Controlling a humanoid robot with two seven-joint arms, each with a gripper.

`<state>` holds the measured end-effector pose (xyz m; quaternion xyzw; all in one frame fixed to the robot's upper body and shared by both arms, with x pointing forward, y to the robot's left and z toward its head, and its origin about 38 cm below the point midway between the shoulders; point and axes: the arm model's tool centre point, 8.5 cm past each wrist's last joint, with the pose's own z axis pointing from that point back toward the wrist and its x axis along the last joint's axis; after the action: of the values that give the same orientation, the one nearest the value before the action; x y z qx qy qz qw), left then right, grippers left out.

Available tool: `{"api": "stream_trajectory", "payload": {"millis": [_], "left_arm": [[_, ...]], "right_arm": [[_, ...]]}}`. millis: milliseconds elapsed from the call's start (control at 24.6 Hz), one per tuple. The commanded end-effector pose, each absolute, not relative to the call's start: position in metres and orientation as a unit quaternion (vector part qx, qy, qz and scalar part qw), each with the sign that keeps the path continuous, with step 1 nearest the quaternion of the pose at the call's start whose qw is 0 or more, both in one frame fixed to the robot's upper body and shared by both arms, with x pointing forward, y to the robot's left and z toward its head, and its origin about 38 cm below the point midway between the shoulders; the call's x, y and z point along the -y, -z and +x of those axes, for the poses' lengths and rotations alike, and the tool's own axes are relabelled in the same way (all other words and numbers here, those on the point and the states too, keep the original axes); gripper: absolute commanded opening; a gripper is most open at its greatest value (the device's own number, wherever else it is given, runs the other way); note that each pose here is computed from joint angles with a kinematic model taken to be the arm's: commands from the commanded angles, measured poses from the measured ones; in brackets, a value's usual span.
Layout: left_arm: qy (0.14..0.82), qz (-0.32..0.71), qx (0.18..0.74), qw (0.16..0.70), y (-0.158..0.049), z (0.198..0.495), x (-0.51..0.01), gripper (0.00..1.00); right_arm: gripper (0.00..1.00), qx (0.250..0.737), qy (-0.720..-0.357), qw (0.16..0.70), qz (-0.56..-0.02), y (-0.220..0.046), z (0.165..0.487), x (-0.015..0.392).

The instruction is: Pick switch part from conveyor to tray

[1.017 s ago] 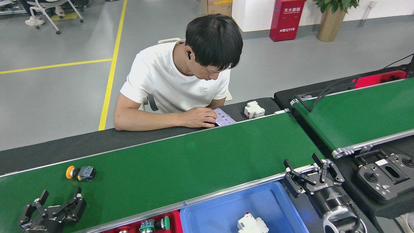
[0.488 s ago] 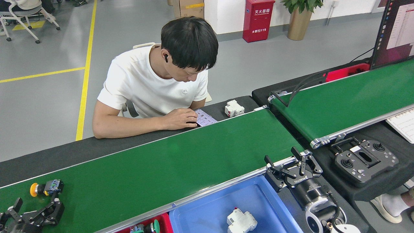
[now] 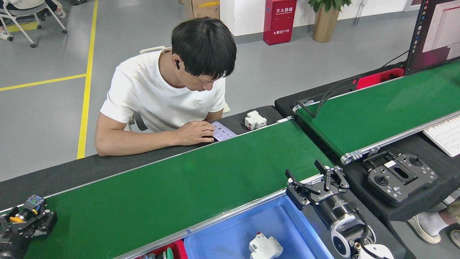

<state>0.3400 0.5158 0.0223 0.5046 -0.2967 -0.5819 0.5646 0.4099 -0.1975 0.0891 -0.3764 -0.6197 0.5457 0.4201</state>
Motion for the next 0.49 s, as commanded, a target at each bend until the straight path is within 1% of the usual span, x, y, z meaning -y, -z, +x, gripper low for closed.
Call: {"api": "stream_trajectory", "payload": {"millis": [0,81,163,285,447], "left_arm": [[0.577,0.519,0.312,0.549,-0.037,0.343,-0.522,0.0],[0.563,0.537,0.319,0.541,-0.053,0.337,-0.528,0.0],[0.556,0.547,0.331,0.53,-0.062,0.322,-0.525,0.0],[0.559,0.553,0.365,0.498,-0.082,0.284,-0.505,0.0],[0.583,0.534,0.406,0.459,-0.091,0.224,-0.451,0.02]], "right_arm": [[0.98,0.629,-0.537,0.412,-0.384,-0.101,0.416,0.195],[0.98,0.628,-0.537,0.411,-0.384,-0.101,0.416,0.196],[0.98,0.628,-0.538,0.411,-0.384,-0.101,0.416,0.196],[0.98,0.625,-0.539,0.412,-0.386,-0.101,0.416,0.198],[0.98,0.624,-0.537,0.416,-0.386,-0.1,0.415,0.198]]}}
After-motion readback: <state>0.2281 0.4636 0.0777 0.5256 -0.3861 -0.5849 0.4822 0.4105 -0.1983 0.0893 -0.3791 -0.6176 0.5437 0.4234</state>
